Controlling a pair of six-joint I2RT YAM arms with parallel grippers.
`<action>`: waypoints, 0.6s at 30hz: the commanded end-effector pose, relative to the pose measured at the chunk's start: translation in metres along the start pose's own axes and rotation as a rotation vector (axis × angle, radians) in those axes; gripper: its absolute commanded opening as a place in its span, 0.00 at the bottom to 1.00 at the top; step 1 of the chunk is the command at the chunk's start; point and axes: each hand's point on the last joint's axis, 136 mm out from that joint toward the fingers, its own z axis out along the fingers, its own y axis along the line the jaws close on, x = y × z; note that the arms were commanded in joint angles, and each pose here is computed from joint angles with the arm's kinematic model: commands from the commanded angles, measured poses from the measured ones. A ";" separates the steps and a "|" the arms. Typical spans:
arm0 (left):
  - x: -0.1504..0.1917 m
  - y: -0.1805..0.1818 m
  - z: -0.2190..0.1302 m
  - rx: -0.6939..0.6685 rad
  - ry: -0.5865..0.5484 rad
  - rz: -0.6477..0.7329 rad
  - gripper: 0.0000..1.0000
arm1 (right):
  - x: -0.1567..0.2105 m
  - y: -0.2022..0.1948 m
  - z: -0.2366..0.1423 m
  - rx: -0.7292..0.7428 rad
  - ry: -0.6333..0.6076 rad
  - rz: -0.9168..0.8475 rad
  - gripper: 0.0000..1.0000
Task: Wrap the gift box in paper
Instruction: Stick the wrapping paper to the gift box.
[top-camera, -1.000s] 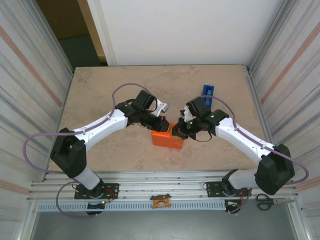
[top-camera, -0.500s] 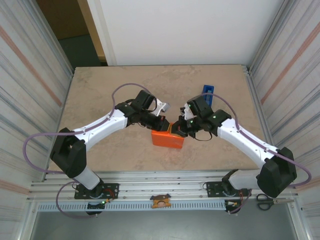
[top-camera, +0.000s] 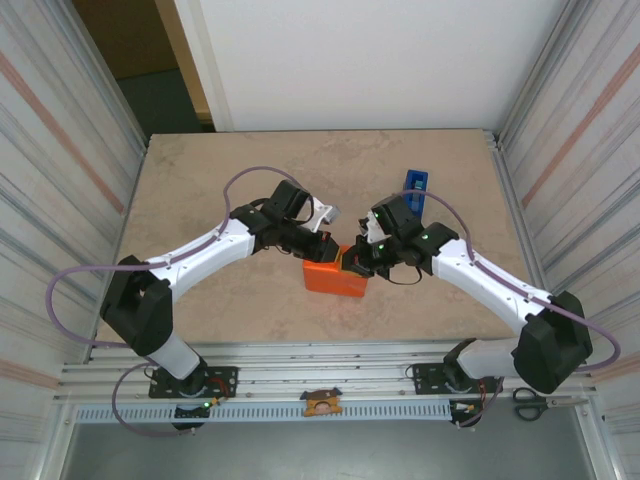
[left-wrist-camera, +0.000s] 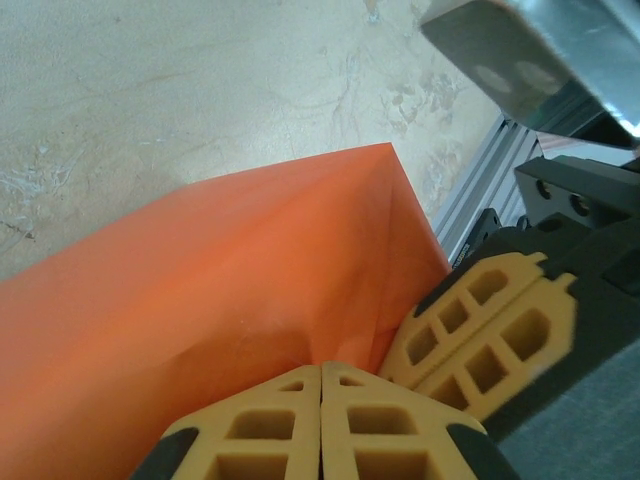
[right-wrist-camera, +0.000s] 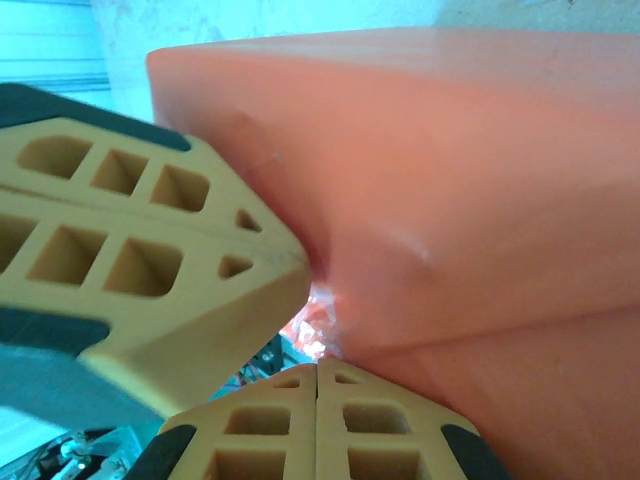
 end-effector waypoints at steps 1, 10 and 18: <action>0.024 0.019 0.007 -0.045 0.078 -0.070 0.09 | -0.003 0.017 -0.021 -0.044 -0.051 -0.052 0.00; 0.023 0.017 0.006 -0.042 0.076 -0.068 0.08 | -0.003 -0.001 -0.002 -0.064 -0.034 0.001 0.00; 0.024 0.017 0.005 -0.045 0.075 -0.068 0.08 | -0.007 -0.014 -0.012 0.031 -0.072 -0.008 0.00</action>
